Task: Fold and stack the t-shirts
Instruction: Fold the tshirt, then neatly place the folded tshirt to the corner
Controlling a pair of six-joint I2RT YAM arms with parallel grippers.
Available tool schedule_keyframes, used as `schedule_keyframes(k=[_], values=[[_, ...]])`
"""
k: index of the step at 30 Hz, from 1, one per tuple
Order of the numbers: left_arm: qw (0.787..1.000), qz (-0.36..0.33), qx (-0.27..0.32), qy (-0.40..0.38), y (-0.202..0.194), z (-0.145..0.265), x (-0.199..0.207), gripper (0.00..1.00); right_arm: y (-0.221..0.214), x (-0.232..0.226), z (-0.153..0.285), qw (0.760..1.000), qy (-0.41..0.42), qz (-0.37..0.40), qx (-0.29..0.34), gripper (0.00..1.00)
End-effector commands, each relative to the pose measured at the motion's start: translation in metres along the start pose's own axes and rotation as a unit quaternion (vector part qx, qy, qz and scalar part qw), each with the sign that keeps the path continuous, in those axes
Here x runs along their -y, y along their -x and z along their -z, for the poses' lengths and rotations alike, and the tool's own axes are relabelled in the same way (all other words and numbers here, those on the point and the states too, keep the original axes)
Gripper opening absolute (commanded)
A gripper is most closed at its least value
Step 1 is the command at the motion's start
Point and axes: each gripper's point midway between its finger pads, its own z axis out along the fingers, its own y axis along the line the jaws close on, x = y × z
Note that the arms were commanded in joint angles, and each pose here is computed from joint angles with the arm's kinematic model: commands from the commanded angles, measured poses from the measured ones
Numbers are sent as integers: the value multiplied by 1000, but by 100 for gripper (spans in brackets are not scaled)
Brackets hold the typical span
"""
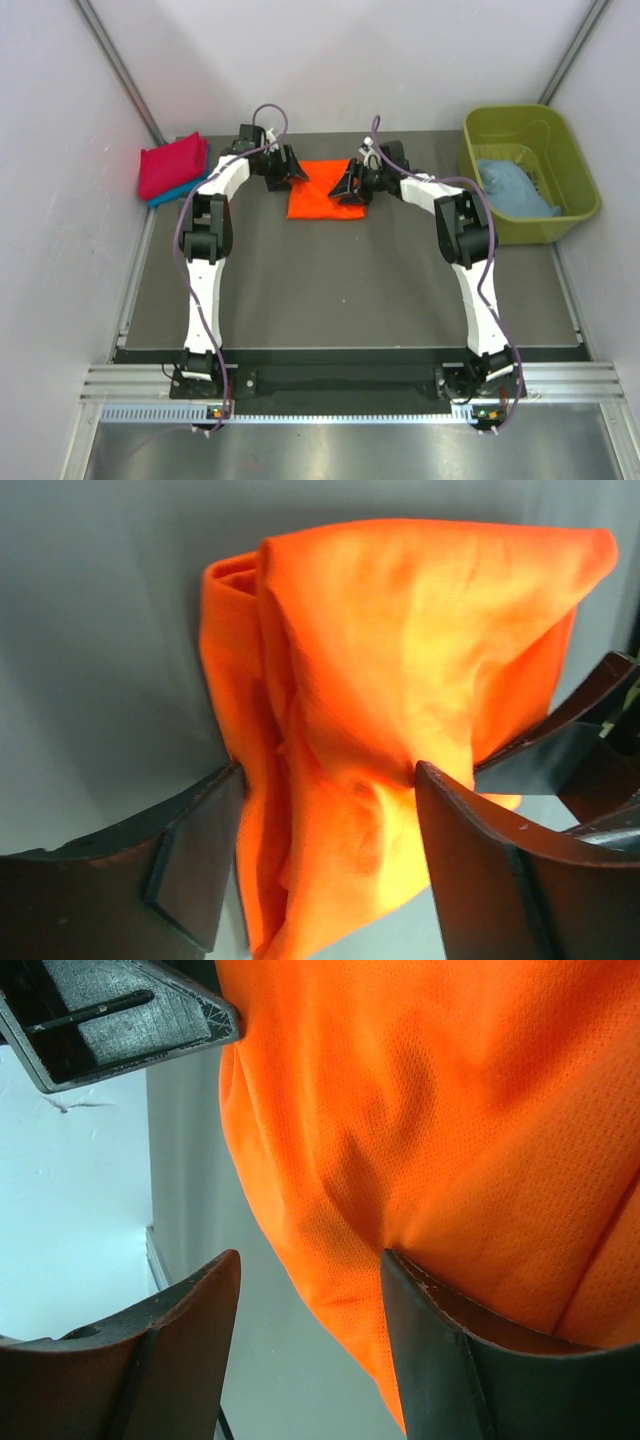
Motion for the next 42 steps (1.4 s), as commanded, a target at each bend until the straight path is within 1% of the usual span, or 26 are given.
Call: schedule_keyframes(k=[1,2,3,5,6,7,9,10,12,13,14,16,17,19,21,23,24,26,28,30,31,32,35,36,39,42], values=[[999,5,3,-37,5,-2,11,72,0,-7,-6,1000,5,26,1,59],[999,7,0,-37,3,-5,10,70,-1,-7,-7,1000,4,25,0,59],[999,8,-2,-40,1,-10,7,62,0,-8,-5,1000,5,27,1,59],[999,13,-9,-45,-2,-13,5,55,0,-7,-5,1000,2,28,1,58],[999,14,-11,-44,-4,-15,3,46,-1,-6,-5,1000,1,29,0,58],[999,13,-12,-45,-5,-16,3,42,-1,-7,-5,1000,1,29,0,58],[999,14,-11,-44,-5,-16,2,36,-1,-7,-6,1000,0,31,0,58],[999,12,-9,-43,-3,-16,2,28,-1,-8,-6,999,1,32,1,59],[999,8,-7,-45,-2,-16,2,17,-1,-10,-7,999,1,35,1,58],[999,5,-5,-48,0,-15,4,5,-1,-12,-8,999,2,38,1,58],[999,-2,-2,-54,3,-12,8,0,-1,-14,-7,999,3,39,0,58],[999,-13,8,-52,11,-4,14,0,6,-22,-1,998,7,55,9,57],[998,-31,19,-42,18,7,17,0,13,-28,3,998,7,67,17,57],[997,-59,40,-42,34,26,32,0,33,-51,22,993,12,111,42,57],[993,-94,68,-31,52,51,46,0,60,-76,48,983,10,164,78,61],[988,-126,87,-27,63,73,56,0,78,-93,67,975,1,195,103,64],[987,-129,89,-24,65,80,58,0,88,-105,76,968,1,221,117,67],[985,-142,101,-16,72,98,56,0,103,-111,94,962,-11,235,140,69],[982,-156,110,0,78,114,50,0,115,-109,108,957,-28,242,159,70],[979,-168,117,14,84,125,46,0,116,-107,116,954,-39,249,162,71],[976,-176,122,30,88,133,38,0,117,-102,119,954,-46,247,164,71],[973,-185,133,37,93,144,40,0,118,-99,122,953,-54,247,165,71],[963,-210,155,67,104,168,39,0,115,-82,124,957,-68,232,160,71],[961,-206,167,83,113,182,27,0,113,-79,124,958,-69,229,156,71],[950,-220,192,113,125,211,23,0,112,-69,124,960,-78,223,153,72],[936,-229,218,154,140,250,7,0,111,-64,124,960,-81,220,151,72]])
